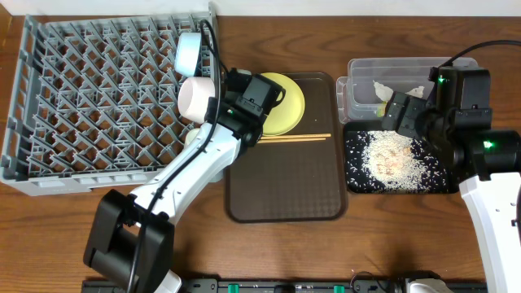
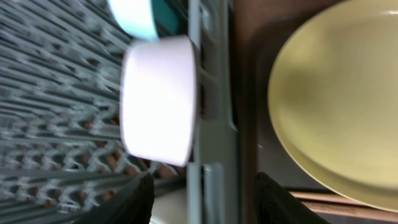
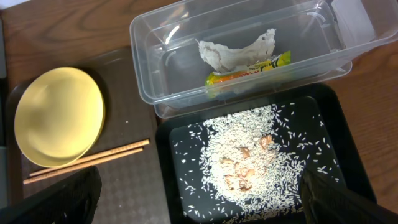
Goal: Sort waste into correct bins and load items into the dishwasher
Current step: 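Move left gripper over the yellow plate on the tray, then grasp the yellow plate edge with the left gripper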
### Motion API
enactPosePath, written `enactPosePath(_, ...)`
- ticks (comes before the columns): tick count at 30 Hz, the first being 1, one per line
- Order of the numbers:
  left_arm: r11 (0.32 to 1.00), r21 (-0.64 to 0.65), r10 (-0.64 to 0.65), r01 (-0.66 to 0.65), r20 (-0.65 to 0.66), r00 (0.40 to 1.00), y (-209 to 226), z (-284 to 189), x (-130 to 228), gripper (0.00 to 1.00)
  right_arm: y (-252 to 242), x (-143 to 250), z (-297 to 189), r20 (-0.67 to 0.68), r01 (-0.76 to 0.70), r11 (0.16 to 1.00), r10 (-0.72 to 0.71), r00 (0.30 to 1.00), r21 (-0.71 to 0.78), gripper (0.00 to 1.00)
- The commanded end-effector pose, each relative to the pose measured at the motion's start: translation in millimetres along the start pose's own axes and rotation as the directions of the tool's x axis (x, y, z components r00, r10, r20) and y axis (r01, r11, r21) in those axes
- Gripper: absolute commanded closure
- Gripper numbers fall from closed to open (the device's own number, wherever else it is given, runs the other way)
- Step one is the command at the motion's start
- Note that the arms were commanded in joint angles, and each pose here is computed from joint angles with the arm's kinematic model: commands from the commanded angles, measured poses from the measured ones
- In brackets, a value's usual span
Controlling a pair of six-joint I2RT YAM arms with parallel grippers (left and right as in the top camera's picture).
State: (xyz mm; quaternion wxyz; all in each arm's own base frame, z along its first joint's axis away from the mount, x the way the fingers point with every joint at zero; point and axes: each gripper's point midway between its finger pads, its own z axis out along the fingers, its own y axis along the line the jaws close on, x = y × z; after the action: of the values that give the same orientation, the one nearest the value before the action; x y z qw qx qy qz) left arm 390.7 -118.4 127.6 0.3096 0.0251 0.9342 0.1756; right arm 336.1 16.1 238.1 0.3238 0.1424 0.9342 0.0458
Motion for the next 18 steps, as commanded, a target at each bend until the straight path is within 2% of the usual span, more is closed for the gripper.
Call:
enactPosePath(1, 0.997, 0.064, -0.026, 0.033, -0.100, 0.995, -14.0, 12.8, 26.3, 0.48, -4.7, -2.7, -0.5, 0.007, -0.019, 1.000, 0.018, 1.000, 0.015, 0.01)
enactPosePath(11, 0.998, 0.053, -0.009, 0.019, -0.185, 0.983, -13.4, 16.1, 48.6, 0.48, -4.7, -2.7, -0.5, 0.007, -0.019, 1.000, 0.018, 1.000, 0.015, 0.01)
enactPosePath(18, 0.994, 0.113, 0.025, 0.008, -0.286, 0.958, -20.3, 10.0, 71.4, 0.48, -4.7, -2.6, -0.5, 0.007, -0.019, 1.000, 0.018, 1.000, 0.016, 0.01)
